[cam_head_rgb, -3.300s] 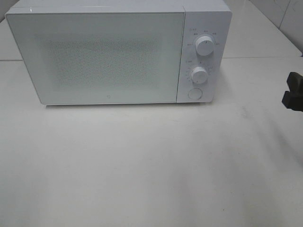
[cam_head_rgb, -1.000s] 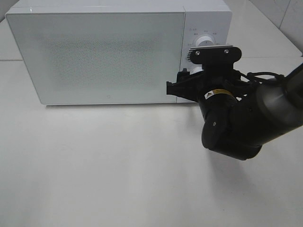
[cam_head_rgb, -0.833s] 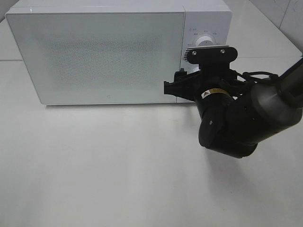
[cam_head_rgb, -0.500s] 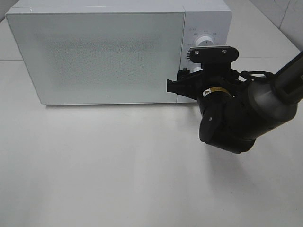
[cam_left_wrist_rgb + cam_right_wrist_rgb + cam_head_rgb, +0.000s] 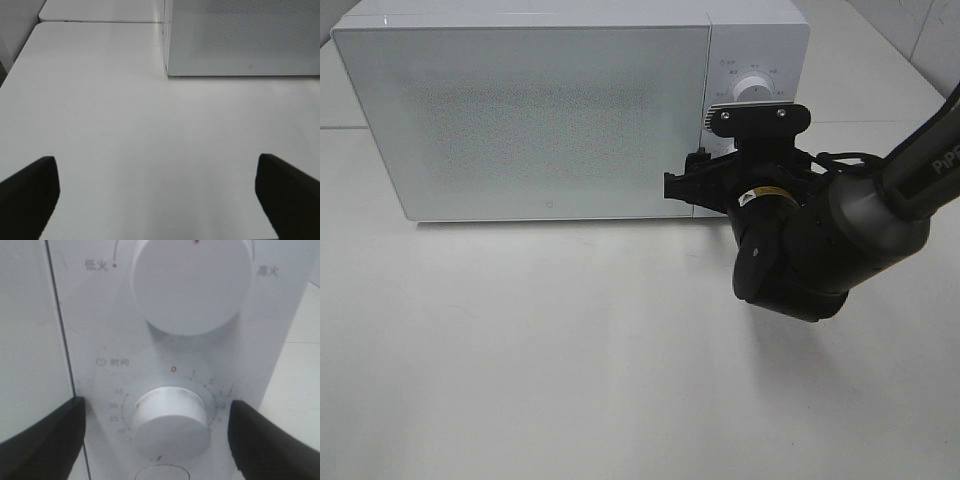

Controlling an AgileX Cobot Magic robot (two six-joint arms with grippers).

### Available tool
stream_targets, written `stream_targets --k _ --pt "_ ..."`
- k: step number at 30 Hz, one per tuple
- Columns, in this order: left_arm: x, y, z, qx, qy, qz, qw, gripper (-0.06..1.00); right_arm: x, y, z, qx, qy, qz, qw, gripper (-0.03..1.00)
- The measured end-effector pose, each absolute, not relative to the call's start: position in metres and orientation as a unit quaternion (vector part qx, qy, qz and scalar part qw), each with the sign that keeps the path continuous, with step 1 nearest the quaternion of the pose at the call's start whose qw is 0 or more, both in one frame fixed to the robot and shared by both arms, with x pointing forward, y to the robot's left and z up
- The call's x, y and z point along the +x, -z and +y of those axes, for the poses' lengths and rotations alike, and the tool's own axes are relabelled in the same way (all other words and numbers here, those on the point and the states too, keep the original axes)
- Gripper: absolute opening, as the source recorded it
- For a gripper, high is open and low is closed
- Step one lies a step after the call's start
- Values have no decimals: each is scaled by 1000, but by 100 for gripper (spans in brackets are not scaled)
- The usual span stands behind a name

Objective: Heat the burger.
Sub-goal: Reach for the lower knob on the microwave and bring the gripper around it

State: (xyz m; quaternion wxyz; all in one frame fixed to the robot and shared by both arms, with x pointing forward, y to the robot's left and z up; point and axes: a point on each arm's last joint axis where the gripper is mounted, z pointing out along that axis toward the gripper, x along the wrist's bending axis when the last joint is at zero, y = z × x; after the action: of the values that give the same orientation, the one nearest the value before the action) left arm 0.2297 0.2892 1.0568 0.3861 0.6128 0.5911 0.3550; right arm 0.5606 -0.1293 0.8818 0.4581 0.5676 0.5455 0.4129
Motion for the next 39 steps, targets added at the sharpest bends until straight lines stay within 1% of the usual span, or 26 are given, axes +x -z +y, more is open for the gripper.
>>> stream_targets --k 3,4,5,6,7,8,9,10,12,31,36,38,39 --pt "230 -1057 289 613 -355 591 386 99 561 -882 -129 567 -413 545 458 74" --pt "230 -1057 289 613 -355 591 386 99 561 -882 -130 568 -413 545 459 71" --pt "230 -1057 289 613 -355 591 386 99 561 -882 -130 568 -413 545 459 71" --pt "230 -1057 289 613 -355 591 386 99 561 -882 -130 568 -413 545 459 69" --pt "230 -1057 289 613 -355 591 386 99 561 -882 -130 568 -413 545 459 63" --pt "230 -1057 289 613 -355 591 386 99 561 -882 -130 568 -413 545 459 63" --pt "230 -1057 289 613 -355 591 386 99 561 -882 -130 567 -414 544 460 52" --pt "230 -1057 289 613 -355 591 386 99 561 -882 -130 567 -414 544 460 52" --pt "230 -1057 289 613 -355 591 386 99 561 -882 -131 572 -411 539 462 43" --pt "230 -1057 289 613 -355 591 386 99 561 -882 -131 588 -442 513 443 43" --pt "230 -1057 289 613 -355 591 386 99 560 -881 -131 616 -468 479 415 43" --pt "230 -1057 289 613 -355 591 386 99 560 -882 -131 643 -495 440 385 43" --pt "230 -1057 289 613 -355 591 386 99 560 -882 -131 643 -495 440 385 43"
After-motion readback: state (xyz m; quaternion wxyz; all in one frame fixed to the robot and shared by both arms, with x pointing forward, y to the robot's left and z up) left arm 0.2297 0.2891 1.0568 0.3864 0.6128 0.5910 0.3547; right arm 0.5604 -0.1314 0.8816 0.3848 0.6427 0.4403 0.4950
